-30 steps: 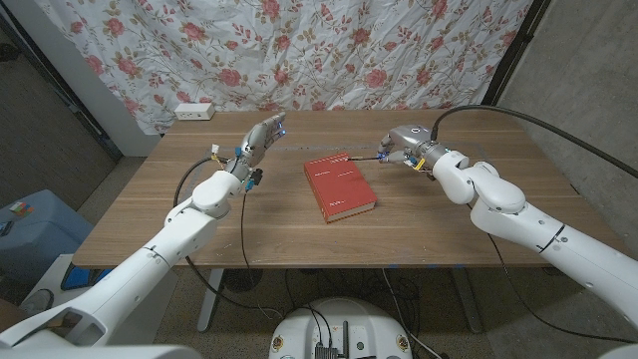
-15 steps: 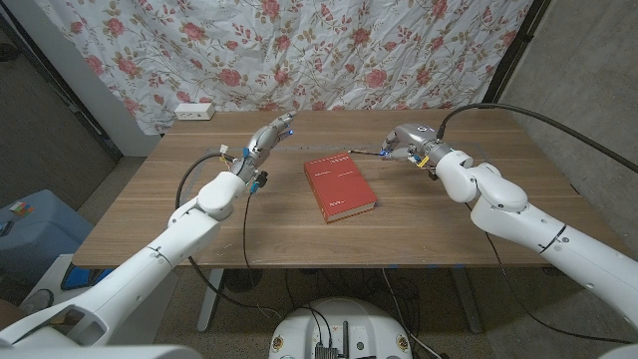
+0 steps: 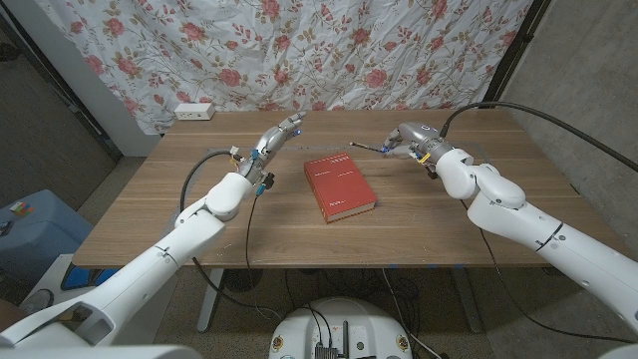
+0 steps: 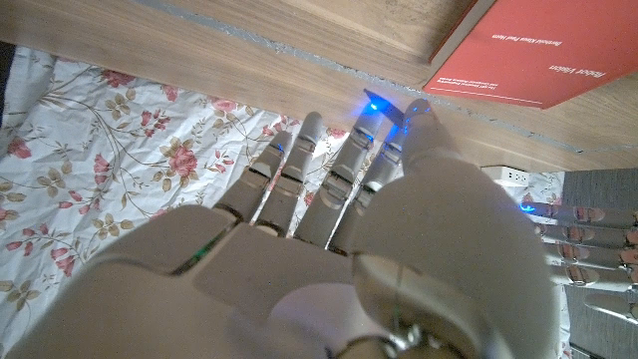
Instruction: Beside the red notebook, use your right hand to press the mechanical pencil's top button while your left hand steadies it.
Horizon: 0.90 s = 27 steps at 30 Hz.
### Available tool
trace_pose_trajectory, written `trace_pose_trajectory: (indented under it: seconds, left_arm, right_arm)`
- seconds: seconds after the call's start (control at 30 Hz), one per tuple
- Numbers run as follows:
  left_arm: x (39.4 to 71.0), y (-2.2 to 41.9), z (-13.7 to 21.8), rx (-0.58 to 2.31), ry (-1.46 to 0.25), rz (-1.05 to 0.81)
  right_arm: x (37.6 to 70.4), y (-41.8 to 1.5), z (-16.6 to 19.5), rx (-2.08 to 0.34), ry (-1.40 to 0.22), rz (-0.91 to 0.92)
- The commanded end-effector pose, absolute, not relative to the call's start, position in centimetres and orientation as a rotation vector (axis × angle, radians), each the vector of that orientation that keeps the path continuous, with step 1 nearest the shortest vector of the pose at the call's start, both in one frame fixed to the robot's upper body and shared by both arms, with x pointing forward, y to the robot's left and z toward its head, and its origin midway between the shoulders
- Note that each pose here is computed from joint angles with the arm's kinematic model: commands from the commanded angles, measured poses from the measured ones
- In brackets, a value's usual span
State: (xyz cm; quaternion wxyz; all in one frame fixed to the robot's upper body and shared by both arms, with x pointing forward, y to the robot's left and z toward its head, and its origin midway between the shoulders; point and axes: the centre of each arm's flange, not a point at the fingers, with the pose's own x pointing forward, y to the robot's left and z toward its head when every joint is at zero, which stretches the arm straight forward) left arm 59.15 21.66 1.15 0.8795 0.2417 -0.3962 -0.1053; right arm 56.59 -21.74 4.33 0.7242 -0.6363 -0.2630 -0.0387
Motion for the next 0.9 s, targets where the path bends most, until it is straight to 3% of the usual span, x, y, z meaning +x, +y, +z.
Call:
trace_pose_trajectory:
  seconds: [0.03,0.9]
  left_arm:
    - [58.9,20.2,1.5,0.579,-0.861,-0.241]
    - [58.4,17.2,2.1,0.703,-0.944,-0.267]
  right_arm:
    - [57.2,-21.9,4.5,-1.342,-0.556,-0.086]
    - [57.2,-21.6,4.8,-1.269,-0.495,-0.105]
